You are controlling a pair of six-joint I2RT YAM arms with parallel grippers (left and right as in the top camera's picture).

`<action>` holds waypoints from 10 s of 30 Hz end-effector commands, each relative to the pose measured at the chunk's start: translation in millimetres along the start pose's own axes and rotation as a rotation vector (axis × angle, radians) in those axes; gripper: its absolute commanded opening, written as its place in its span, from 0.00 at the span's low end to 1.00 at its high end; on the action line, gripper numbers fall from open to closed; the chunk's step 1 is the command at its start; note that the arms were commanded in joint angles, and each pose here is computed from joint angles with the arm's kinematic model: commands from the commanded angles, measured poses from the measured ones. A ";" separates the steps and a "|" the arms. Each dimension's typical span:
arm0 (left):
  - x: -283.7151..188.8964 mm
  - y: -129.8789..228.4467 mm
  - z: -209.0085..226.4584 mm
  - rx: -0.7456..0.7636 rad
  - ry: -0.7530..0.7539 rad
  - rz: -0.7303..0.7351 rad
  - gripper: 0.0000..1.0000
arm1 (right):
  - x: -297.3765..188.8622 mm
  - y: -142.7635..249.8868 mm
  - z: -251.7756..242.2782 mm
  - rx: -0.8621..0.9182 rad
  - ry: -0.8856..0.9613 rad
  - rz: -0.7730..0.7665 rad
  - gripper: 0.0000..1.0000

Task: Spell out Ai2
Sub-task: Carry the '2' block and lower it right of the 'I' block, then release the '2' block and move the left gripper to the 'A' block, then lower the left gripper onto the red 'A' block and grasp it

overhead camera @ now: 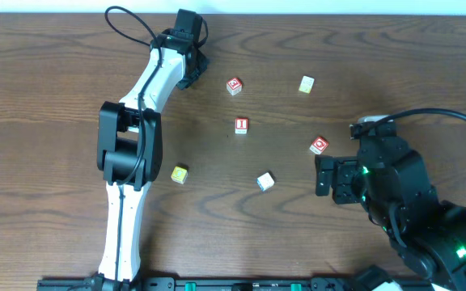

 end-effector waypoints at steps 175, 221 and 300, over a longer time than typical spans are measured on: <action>-208.2 -34.6 68.9 0.488 -0.336 -0.077 0.38 | -0.8 -0.7 -2.7 -0.009 0.014 -0.008 0.99; -146.2 -3.6 239.9 0.919 -0.133 0.407 0.85 | -0.8 -0.7 -2.7 -0.009 0.014 -0.008 0.99; -54.9 -34.3 246.6 1.145 0.091 0.291 0.63 | -0.8 -0.7 -2.7 -0.009 0.014 -0.008 0.99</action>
Point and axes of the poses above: each gripper's point midway between its finger pads, its own x axis out along the fingers, its own z axis along the line the jaws close on, y = z × x, the point moved 5 cm from there along -x, back along the fingers, and after that the axes turned 3 degrees about x, right-handed, at the moved point
